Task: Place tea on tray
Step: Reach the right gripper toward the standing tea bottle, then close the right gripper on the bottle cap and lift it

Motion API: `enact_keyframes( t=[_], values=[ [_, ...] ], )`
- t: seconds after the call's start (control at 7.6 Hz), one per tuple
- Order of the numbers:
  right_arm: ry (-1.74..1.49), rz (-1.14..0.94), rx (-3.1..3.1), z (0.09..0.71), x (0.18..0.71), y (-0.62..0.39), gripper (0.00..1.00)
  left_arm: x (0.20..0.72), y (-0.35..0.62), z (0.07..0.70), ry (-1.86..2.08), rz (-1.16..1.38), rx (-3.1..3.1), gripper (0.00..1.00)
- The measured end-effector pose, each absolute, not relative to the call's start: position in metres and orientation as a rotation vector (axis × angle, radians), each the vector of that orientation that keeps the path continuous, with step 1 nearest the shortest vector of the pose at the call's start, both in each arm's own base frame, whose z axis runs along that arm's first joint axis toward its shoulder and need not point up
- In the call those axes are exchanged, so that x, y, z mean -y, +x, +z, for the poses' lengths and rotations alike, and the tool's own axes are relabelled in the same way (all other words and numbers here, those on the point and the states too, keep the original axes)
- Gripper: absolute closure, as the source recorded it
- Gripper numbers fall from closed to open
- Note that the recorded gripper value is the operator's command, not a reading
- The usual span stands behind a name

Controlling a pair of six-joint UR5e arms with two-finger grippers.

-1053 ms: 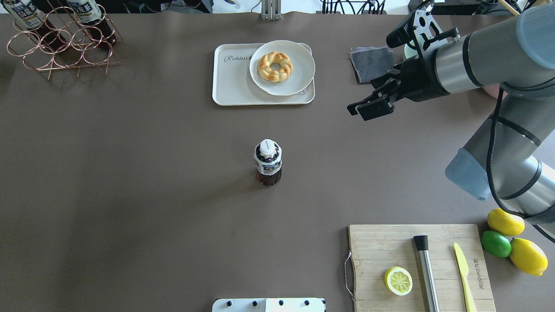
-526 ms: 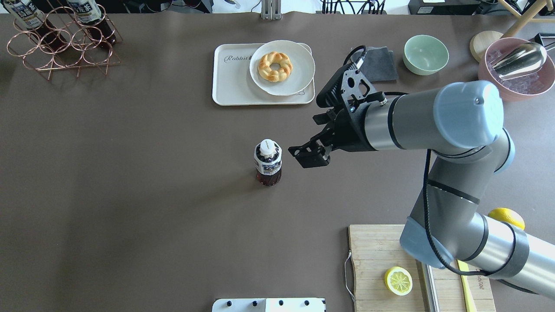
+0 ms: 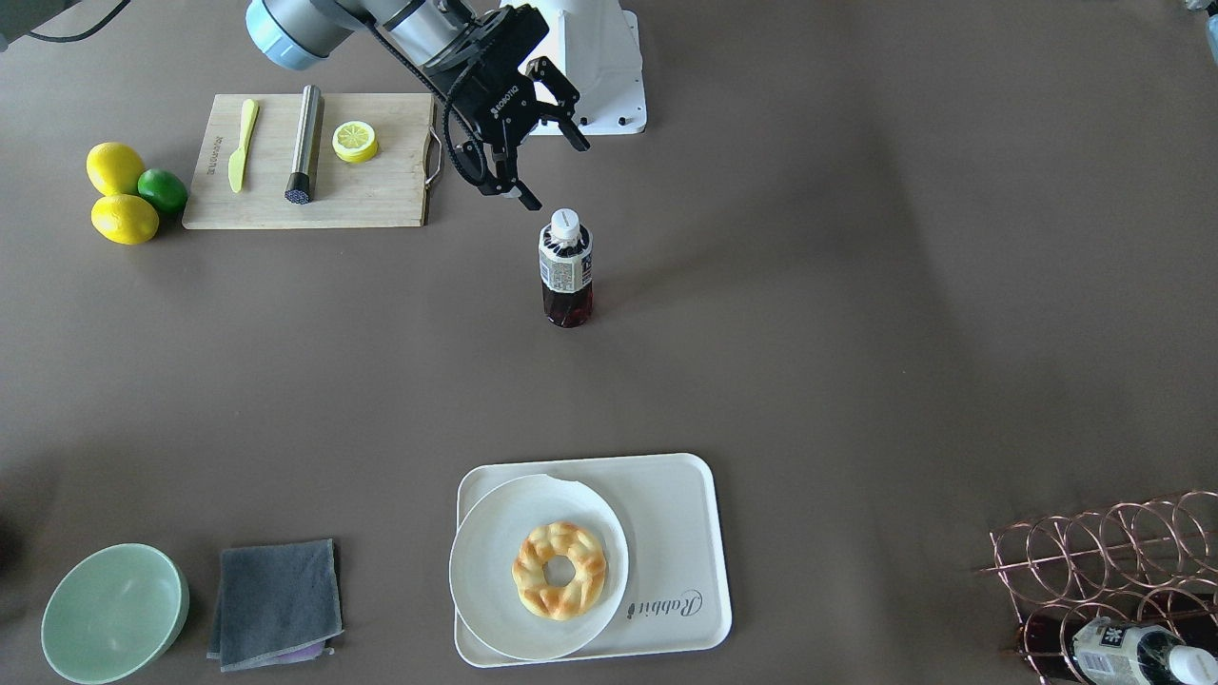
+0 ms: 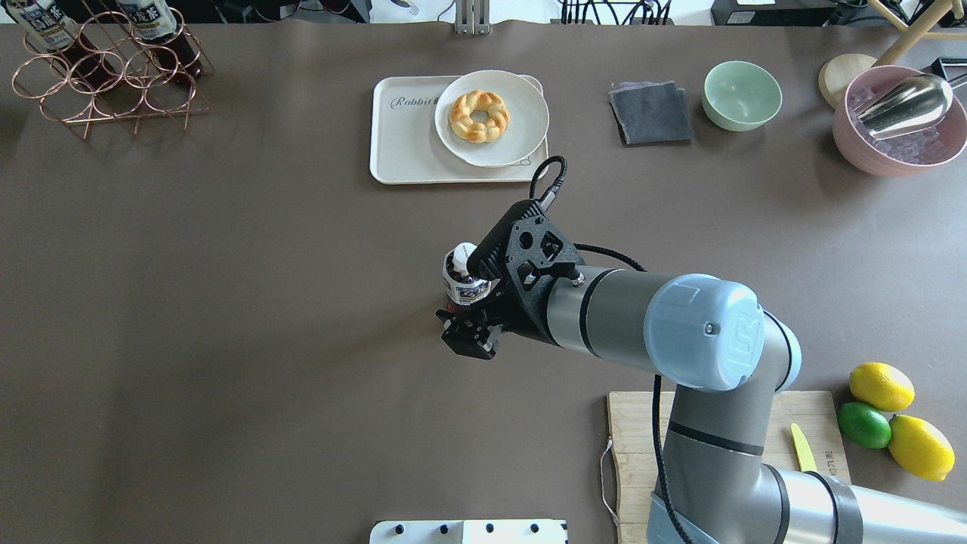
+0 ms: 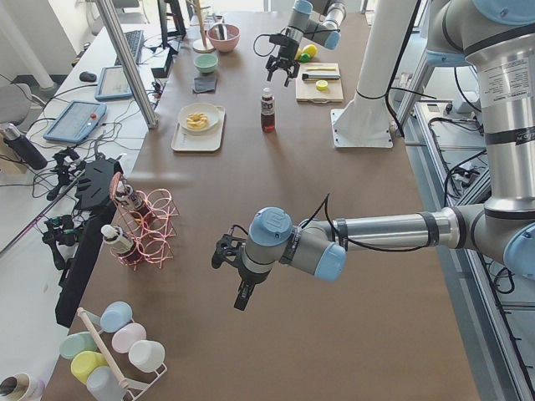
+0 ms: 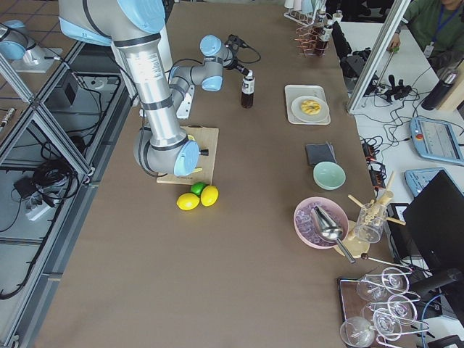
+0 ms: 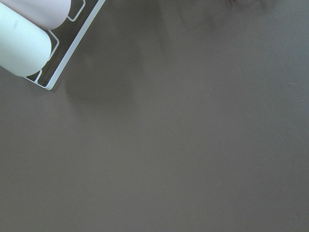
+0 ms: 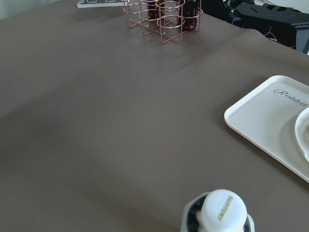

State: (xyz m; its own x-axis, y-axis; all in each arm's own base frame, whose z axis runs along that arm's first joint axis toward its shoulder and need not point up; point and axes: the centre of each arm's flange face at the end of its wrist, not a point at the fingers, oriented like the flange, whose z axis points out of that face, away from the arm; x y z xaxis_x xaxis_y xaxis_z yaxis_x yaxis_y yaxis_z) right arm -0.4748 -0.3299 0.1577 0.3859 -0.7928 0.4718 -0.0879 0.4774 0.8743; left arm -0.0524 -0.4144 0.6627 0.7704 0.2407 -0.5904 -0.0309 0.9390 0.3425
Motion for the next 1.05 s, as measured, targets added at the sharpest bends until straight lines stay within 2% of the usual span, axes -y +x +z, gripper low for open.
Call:
enact_keyframes(
  t=[0.26, 0.66, 1.05],
  values=[
    [1.024, -0.523, 1.050, 0.160, 0.332, -0.484, 0.03, 0.406, -0.057, 0.664, 0.329, 0.141, -0.677, 0.00],
    [1.060, -0.478, 0.980, 0.168, 0.342, -0.488, 0.11, 0.402, -0.062, 0.664, 0.338, 0.134, -0.676, 0.00],
    [1.061, -0.468, 0.966, 0.169, 0.345, -0.495, 0.23, 0.402, -0.062, 0.665, 0.337, 0.134, -0.675, 0.00]
  ],
)
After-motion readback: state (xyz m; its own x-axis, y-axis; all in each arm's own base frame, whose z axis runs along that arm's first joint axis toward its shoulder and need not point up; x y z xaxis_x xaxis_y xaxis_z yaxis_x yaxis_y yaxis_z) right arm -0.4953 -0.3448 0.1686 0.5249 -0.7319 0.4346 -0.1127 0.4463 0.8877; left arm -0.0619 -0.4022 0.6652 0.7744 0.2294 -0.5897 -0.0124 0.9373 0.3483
